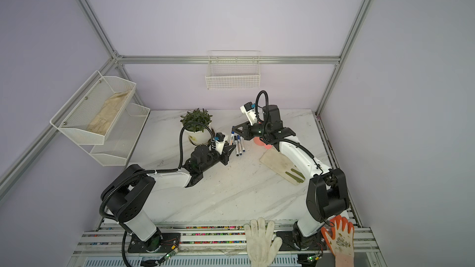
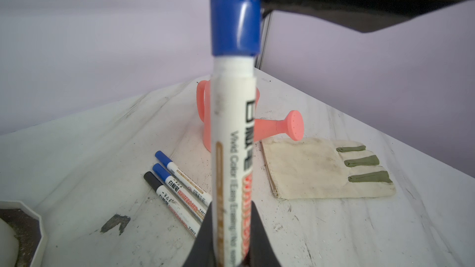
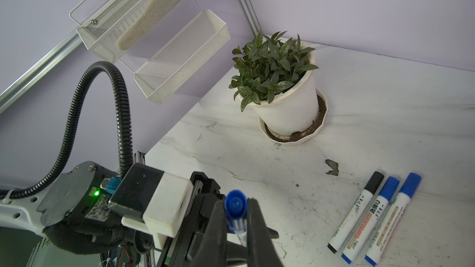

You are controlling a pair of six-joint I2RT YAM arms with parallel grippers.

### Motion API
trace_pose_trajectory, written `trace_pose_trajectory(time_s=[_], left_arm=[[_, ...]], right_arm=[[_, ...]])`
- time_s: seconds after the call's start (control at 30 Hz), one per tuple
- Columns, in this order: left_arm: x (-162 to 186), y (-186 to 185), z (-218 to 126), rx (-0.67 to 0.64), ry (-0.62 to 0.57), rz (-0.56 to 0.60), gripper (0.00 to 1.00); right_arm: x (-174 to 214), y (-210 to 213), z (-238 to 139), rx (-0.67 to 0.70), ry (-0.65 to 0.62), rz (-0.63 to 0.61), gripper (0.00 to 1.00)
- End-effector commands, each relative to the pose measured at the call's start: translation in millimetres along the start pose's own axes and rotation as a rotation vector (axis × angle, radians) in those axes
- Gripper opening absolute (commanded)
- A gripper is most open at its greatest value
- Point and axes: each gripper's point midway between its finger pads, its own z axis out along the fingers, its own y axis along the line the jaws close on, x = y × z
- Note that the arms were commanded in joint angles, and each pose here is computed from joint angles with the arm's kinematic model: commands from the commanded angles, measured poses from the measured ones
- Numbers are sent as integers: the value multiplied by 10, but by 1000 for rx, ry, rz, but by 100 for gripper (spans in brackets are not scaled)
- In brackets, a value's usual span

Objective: Insert the pens into the pen caps
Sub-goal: 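Lower the blue cap onto the marker tip held by the left gripper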

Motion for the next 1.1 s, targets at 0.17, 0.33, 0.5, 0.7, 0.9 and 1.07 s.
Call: trace_pose_trajectory(time_s=[0.17,0.33,0.5,0.7,0.9,1.07], left_arm=[[-1546,103,-336,-84,-501,74,0],[-1455,78,-363,-87,-484,73,0],[-1307,80,-363,-93,-456,68,0],[-1153,66,-358,-90,-424,71,0],[-921,104,-327,-103,-375,41,0],[-711,126,-335,-112,-338,1,0]], right_arm=[[633,221,53,-70,234,147,5],[470,181,44,-25,199,121,12],[164,191,-34,34,131,66,36],[-152,265,-202,97,50,-13,52],[-470,502,-342,62,-39,-68,52],[-785,739,-479,12,-152,-118,52]])
